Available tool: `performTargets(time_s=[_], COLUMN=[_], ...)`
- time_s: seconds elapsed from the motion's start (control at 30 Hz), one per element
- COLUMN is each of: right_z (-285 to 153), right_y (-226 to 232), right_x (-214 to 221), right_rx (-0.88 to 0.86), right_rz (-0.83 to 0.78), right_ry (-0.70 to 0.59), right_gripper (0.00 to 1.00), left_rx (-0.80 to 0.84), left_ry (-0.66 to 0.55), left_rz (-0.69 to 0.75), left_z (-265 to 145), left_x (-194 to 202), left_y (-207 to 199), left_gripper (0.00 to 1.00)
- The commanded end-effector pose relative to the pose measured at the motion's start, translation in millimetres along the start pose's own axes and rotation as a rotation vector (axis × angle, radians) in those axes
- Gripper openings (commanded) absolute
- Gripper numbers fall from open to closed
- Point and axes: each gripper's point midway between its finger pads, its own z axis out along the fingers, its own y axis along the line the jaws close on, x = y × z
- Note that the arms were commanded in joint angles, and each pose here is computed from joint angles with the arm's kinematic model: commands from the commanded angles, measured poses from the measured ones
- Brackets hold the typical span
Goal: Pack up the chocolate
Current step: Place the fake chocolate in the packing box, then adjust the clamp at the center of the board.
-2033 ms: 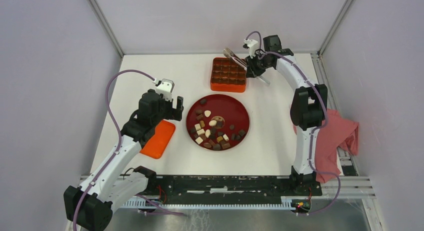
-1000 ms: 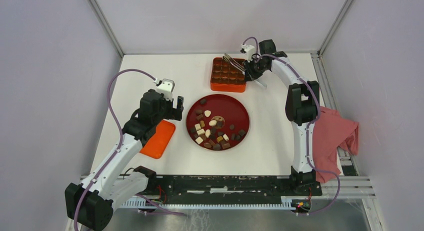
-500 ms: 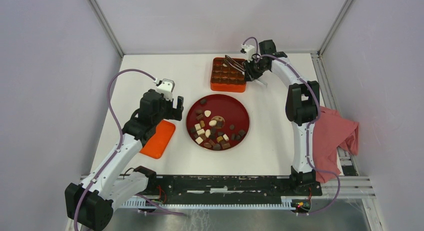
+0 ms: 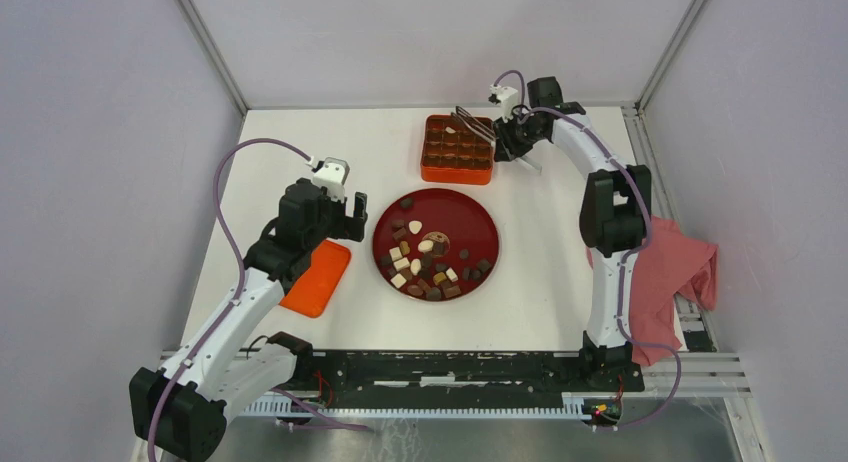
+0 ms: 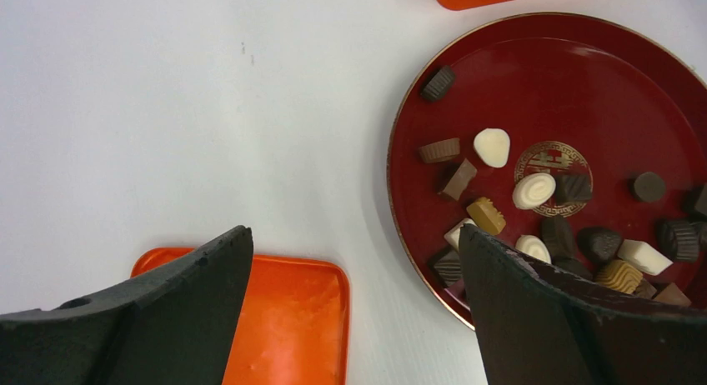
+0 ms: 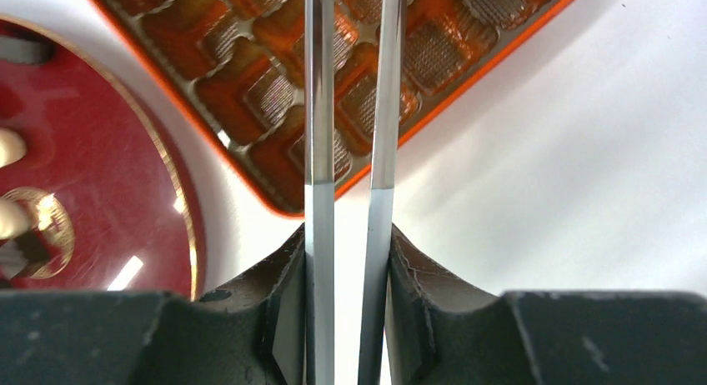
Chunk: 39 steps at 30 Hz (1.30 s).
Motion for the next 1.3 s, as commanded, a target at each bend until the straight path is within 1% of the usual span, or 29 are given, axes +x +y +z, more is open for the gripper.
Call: performTargets(time_s=[0.0,0.13,0.2,0.23,0.3,0.37,0.47,0.63,0.73,0.87,0.97,1.07,1.17,1.27], right_z=[-84.4,-122.7,-144.0,-148.5,-161.3,-170.6,-174.2,-166.3,-158.1,-142.5,-131.1,-123.2,-118.9,-119.4], right_y=[26.9,70.9,98.0,109.9,129.7,142.3,155.3,159.4,161.2,162.2,166.7,172.8,175.6,180.3], right_x=[-51.1,-32.9,-19.3,-7.9,9.6,28.2,60.4,105.5,127.0,151.9,164.6,169.3,168.0,158.9], right_rx=[-0.007,-0.096,-0.142,-0.169,-0.196,-0.201,-0.212,-0.194,-0.200,-0.199,-0.223,-0.250,-0.252,-0.270], right_rz=[-0.091,-0.156,-0.199,-0.210,-0.250,-0.288,-0.331,-0.356,-0.368,-0.400,-0.420,-0.420,-0.417,-0.395], right_ry=[-0.183,-0.226,-0.257,-0.260,-0.273,-0.268,-0.235,-0.156,-0.094,0.020,0.105,0.140,0.146,0.112], right_gripper=[0.36,0.36,0.36,0.36,0.36,0.36,0.36,0.36,0.35,0.36,0.36,0.36,0.36,0.36], left_rx=[0.077,0.247,0.360,0.426,0.524,0.561,0.563,0.552,0.508,0.433,0.418,0.430,0.473,0.575], left_ry=[-0.108,-0.184,-0.249,-0.305,-0.370,-0.401,-0.438,-0.423,-0.402,-0.341,-0.310,-0.294,-0.283,-0.296], left_rz=[-0.048,-0.150,-0.232,-0.268,-0.338,-0.381,-0.414,-0.460,-0.418,-0.319,-0.258,-0.216,-0.241,-0.370], left_z=[-9.5,-27.0,-42.3,-52.6,-74.1,-87.6,-103.8,-115.5,-111.4,-87.3,-68.9,-53.3,-41.5,-35.7], left_x=[-33.1,-63.3,-80.8,-93.8,-106.8,-110.5,-111.0,-92.8,-79.8,-63.9,-63.1,-66.6,-64.1,-61.0], left_y=[-12.8,-43.8,-62.6,-72.0,-85.1,-88.4,-85.5,-82.8,-77.6,-69.6,-69.4,-72.7,-81.3,-98.2], left_gripper=[0.98,0.98,0.98,0.98,0.98,0.99,1.00,1.00,1.00,1.00,1.00,0.99,0.99,0.99])
